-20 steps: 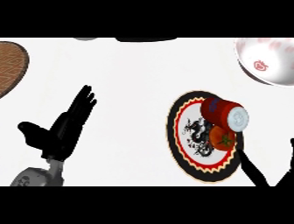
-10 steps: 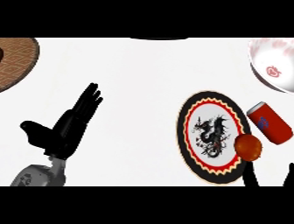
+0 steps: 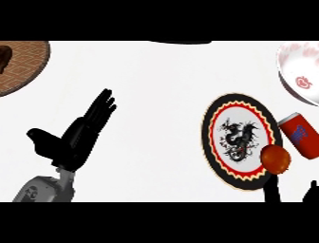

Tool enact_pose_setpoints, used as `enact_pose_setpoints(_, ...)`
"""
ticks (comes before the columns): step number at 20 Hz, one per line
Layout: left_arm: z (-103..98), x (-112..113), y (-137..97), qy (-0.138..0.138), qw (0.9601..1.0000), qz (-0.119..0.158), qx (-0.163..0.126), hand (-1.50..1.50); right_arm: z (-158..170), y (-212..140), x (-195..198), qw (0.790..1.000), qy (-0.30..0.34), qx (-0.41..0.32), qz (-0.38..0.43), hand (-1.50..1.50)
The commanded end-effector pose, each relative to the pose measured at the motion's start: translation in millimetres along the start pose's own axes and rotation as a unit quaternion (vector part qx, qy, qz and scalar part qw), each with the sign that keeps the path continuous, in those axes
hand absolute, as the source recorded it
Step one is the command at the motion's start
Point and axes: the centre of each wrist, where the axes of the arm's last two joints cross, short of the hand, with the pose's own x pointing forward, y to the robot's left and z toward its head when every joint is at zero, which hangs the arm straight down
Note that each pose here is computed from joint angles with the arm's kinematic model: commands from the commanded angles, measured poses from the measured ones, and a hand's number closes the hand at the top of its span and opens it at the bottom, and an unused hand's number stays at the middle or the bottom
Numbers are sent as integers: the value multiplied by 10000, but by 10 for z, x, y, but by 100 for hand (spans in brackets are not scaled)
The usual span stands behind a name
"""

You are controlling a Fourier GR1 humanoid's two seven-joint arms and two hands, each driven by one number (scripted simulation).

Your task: Pick the tomato from the plate and place it in the bowl

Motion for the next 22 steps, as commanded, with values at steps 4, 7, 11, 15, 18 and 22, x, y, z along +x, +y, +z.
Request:
enact_pose_setpoints(4,1,-51,22,29,10000,-14,12,0,164,62,237,9901,1075,490,751,-150)
enact_pose_setpoints(7,-9,-63,-40,39,10000,90,-6,0,127,27,490,9856,1276,443,1015,-150)
enact_pose_setpoints(11,-30,-104,-36,78,9999,83,-1,0,245,37,917,9822,1332,380,1273,-150)
enact_pose_setpoints(15,-16,-135,-23,185,9998,96,2,0,222,76,1250,9799,1182,347,1570,-150)
enact_pose_setpoints(18,-31,-107,36,172,9997,126,78,0,227,35,1332,9805,1098,356,1592,-150)
enact_pose_setpoints(22,23,-57,-67,107,9998,166,-8,0,128,90,1377,9776,1198,304,1701,-150)
